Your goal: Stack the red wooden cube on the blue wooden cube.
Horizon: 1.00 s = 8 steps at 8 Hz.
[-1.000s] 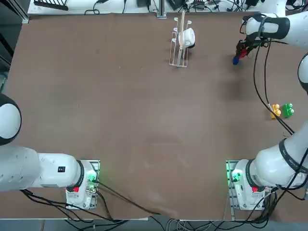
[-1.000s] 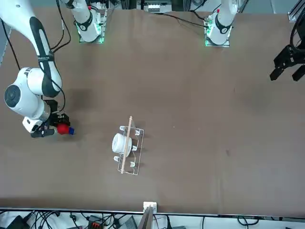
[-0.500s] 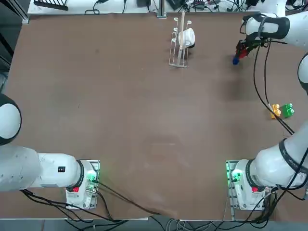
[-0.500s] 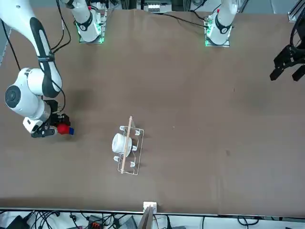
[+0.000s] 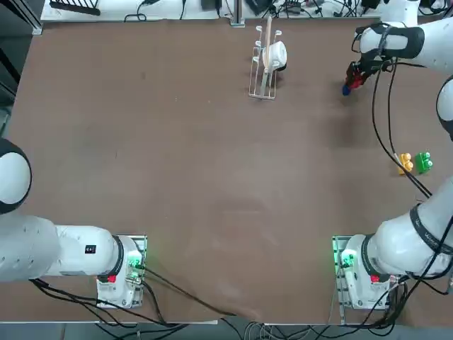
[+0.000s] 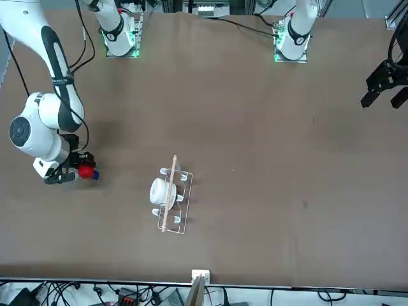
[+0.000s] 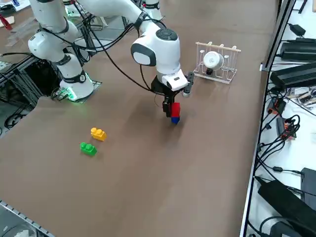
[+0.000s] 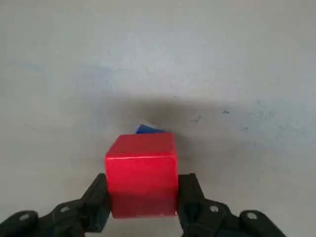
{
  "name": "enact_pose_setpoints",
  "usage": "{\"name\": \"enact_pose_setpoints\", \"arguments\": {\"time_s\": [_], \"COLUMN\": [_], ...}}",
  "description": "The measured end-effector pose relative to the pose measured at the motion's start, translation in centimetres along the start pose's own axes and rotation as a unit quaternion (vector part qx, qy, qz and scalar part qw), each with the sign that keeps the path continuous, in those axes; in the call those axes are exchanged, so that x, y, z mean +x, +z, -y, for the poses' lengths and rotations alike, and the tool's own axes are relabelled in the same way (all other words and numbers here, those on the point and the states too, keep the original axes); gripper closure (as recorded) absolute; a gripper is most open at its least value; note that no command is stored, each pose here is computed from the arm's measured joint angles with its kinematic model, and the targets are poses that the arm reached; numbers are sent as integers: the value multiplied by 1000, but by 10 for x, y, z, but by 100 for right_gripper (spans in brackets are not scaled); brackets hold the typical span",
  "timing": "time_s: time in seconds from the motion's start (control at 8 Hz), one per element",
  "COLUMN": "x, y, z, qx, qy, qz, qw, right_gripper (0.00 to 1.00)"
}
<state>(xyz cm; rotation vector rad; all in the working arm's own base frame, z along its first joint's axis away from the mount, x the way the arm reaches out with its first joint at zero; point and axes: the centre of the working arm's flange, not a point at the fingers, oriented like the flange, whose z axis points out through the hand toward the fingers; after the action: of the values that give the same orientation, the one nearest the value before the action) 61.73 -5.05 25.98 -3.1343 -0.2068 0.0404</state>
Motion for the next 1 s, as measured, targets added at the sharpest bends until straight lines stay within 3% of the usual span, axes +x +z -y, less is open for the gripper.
{"name": "enact_pose_setpoints", "arguments": {"time_s": [1.0], "x": [0], "y": [0], "z": [0], "qx": [0], "qy": [0], "qz": [0], "qw": [1000], "right_gripper": [30]}}
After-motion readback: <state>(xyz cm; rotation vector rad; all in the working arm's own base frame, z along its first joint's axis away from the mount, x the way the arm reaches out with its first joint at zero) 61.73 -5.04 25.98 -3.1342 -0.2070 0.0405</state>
